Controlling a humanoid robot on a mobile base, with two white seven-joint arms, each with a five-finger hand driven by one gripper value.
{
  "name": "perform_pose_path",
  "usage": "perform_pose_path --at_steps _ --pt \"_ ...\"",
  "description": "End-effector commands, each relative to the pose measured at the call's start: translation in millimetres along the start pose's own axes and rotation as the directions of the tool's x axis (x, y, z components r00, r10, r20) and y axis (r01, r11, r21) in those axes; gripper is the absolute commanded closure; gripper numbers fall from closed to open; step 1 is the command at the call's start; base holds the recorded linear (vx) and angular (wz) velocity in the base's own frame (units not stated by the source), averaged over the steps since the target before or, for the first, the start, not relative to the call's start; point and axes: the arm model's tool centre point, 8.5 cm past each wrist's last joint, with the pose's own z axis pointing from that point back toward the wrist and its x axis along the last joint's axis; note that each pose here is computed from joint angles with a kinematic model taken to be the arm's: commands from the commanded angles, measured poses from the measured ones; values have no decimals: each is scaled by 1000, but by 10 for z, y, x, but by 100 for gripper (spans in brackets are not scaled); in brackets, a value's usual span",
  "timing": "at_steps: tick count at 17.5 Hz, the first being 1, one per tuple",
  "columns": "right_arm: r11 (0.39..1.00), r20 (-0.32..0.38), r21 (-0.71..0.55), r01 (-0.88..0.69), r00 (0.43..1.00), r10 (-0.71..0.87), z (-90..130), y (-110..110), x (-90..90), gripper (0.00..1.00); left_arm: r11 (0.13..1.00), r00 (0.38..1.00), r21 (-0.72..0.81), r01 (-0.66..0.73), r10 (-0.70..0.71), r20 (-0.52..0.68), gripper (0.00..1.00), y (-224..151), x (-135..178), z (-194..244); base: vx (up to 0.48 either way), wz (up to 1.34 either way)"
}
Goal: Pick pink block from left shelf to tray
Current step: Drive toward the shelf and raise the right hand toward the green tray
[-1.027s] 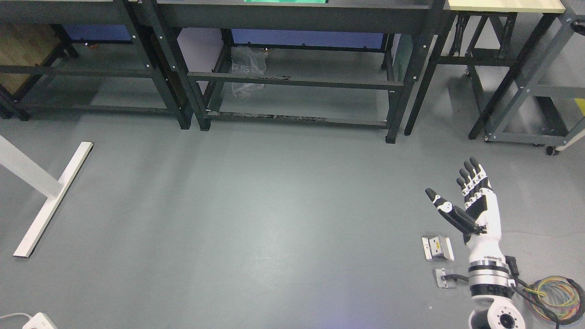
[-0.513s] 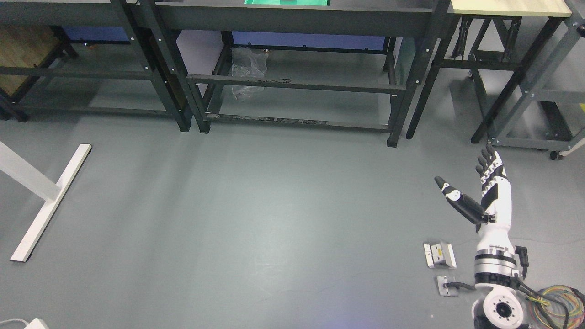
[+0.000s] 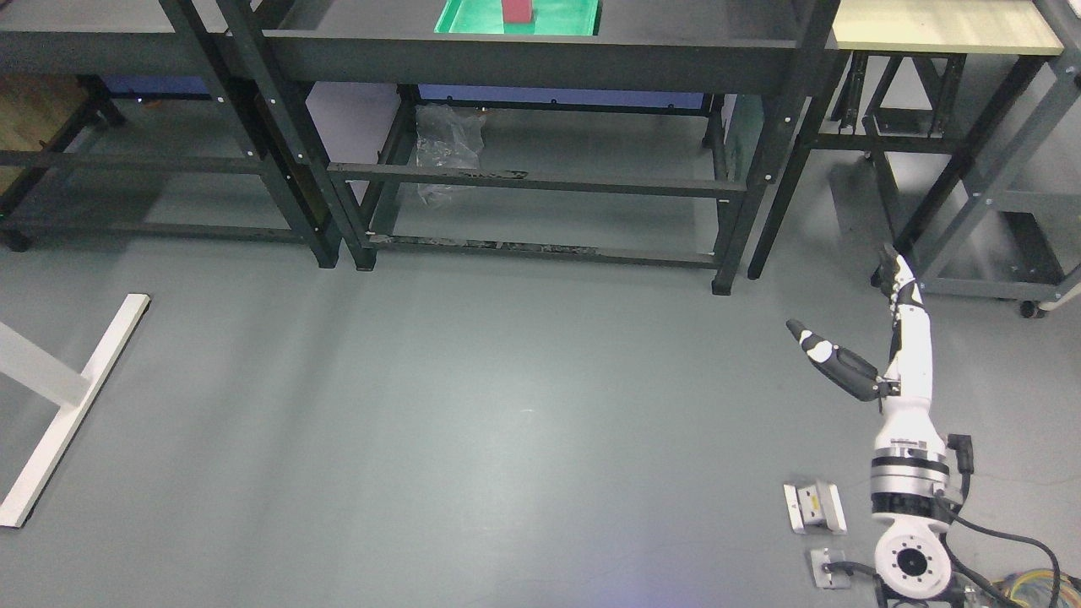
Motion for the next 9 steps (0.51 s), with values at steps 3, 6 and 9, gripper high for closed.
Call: perform_pose_path --at_steps 3,6,9 --pt "775 236 105 -623 773 589 112 398 188 1 1000 1000 18 4 -4 -8 0 116 -54 16 152 191" --pt "721 290 120 -683 719 632 166 562 238 1 1000 1000 18 4 -4 -8 0 116 -54 16 149 510" --pt "671 299 122 -731 672 677 194 645 244 1 1000 1000 18 4 -4 -8 0 116 -54 16 171 435"
